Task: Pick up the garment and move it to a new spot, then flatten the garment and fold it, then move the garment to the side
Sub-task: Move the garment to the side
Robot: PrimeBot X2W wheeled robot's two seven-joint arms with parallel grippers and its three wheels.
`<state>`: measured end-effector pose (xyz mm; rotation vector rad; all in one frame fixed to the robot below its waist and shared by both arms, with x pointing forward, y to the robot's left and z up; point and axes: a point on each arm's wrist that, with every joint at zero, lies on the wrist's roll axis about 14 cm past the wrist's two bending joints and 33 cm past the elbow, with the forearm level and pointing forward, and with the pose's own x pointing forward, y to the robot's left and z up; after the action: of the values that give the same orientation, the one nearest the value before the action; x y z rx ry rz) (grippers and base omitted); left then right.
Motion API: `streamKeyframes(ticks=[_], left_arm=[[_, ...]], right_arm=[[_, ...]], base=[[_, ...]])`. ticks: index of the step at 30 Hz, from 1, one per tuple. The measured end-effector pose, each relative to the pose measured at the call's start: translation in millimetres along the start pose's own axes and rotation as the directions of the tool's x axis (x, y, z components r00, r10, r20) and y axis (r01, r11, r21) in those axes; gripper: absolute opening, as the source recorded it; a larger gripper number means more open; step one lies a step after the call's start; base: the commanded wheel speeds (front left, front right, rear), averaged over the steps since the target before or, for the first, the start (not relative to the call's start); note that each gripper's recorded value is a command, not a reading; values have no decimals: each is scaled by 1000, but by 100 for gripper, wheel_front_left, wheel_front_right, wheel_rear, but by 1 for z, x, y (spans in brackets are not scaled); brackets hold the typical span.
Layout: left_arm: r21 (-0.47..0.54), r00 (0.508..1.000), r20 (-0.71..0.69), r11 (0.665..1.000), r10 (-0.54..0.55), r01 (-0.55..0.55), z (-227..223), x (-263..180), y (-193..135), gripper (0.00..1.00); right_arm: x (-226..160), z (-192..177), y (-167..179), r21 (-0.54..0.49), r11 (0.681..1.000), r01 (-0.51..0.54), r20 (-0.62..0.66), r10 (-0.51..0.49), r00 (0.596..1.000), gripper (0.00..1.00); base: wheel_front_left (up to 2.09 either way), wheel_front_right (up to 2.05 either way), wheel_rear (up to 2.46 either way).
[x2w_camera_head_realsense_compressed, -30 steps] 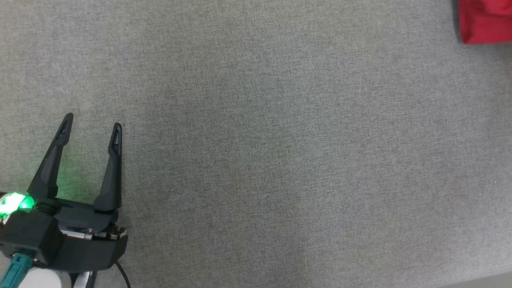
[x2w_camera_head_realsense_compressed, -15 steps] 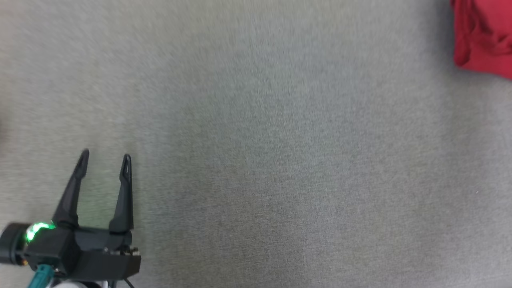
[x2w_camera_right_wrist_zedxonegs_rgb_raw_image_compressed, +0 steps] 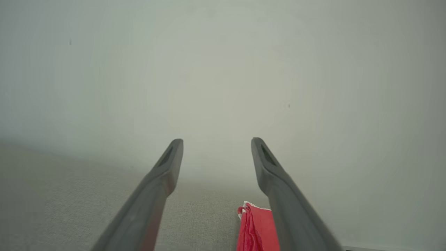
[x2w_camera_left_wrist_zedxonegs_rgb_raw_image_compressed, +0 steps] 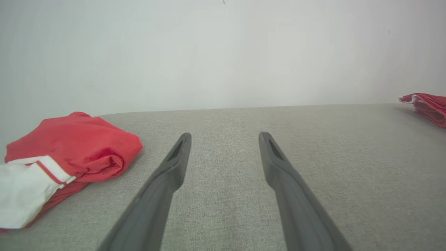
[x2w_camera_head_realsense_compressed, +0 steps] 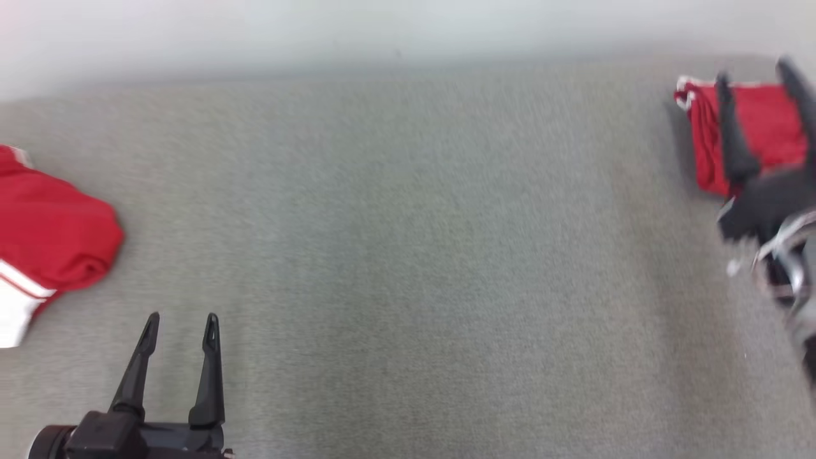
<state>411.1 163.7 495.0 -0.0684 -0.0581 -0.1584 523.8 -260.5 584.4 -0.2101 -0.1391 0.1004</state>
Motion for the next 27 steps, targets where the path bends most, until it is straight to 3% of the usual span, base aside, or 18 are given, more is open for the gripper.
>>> streamKeyframes(ticks=[12, 27], left_arm=[[5, 990, 90, 994, 106, -107, 37, -39, 24, 100], [-23, 985, 95, 989, 145, -143, 38, -59, 26, 100]], right_arm=[[-77, -14, 69, 145, 989, -26, 18, 24, 1000, 100], [-144, -23, 112, 281, 960, 9, -29, -1, 1000, 100]], base=[[0, 0, 0], [0, 0, 0]])
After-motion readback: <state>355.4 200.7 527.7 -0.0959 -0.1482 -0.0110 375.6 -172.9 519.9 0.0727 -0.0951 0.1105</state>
